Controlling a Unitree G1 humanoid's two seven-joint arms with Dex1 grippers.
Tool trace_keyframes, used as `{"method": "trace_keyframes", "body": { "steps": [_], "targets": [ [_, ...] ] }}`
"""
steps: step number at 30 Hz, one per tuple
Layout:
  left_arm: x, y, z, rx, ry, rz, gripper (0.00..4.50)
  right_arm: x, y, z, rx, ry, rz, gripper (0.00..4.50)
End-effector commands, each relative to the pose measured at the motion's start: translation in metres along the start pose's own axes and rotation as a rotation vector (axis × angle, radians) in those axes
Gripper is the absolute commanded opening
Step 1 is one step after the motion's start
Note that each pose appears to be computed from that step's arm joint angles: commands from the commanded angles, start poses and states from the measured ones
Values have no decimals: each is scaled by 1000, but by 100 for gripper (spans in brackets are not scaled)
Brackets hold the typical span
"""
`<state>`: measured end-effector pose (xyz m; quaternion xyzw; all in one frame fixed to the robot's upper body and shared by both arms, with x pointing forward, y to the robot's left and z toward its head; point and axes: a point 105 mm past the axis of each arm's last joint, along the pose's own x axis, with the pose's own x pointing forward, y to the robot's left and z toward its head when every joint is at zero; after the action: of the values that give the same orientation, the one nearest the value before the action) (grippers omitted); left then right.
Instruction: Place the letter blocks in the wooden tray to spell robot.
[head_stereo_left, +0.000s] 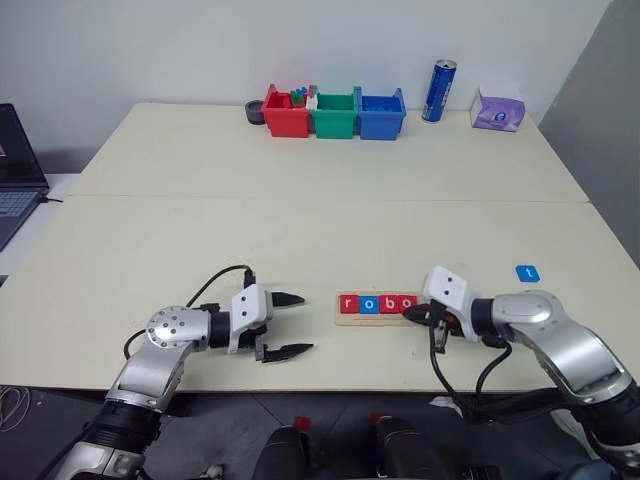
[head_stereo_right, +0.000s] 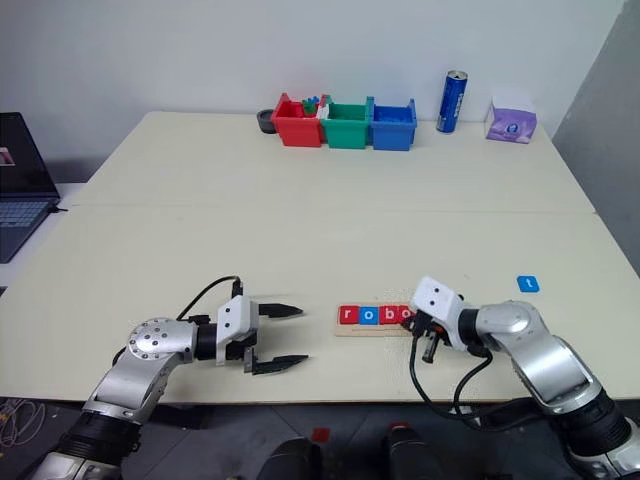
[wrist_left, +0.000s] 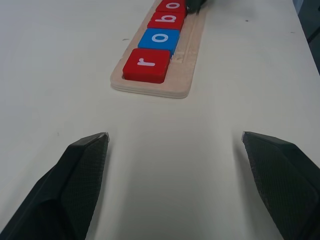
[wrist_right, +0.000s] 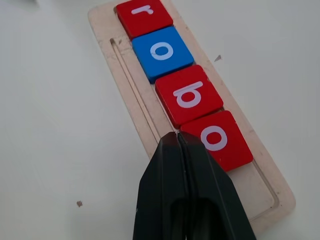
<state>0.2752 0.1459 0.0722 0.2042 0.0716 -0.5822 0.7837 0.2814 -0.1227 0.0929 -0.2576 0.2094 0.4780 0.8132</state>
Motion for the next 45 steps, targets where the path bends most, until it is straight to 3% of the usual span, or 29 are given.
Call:
{"method": "trace_keyframes", "body": {
  "steps": [1, 9, 20, 35, 39, 43, 45],
  "targets": [
    [-2, 0, 4, 31, -12, 4, 450, -7, 0, 15, -21, -54, -1, 4],
    [-2, -1, 4, 31, -11, -1, 450, -26, -19, 5, -55, 13, -87, 4],
    [-1, 1, 7, 35, -14, 0, 450, -17, -25, -8, -125, 76, -72, 4],
    [2, -1, 12, 33, -22, 2, 450, -10, -19, 6, -159, 39, -16, 4],
    [3, -1, 14, 34, -22, 4, 450, -21, -27, 7, -141, 35, -58, 4],
    [2, -2, 15, 30, -24, 7, 450, -46, -27, 14, -39, -61, -110, 4],
    [1, -3, 14, 26, -25, 9, 450, -61, -39, 7, 31, -99, -252, 39]
  ]
}}
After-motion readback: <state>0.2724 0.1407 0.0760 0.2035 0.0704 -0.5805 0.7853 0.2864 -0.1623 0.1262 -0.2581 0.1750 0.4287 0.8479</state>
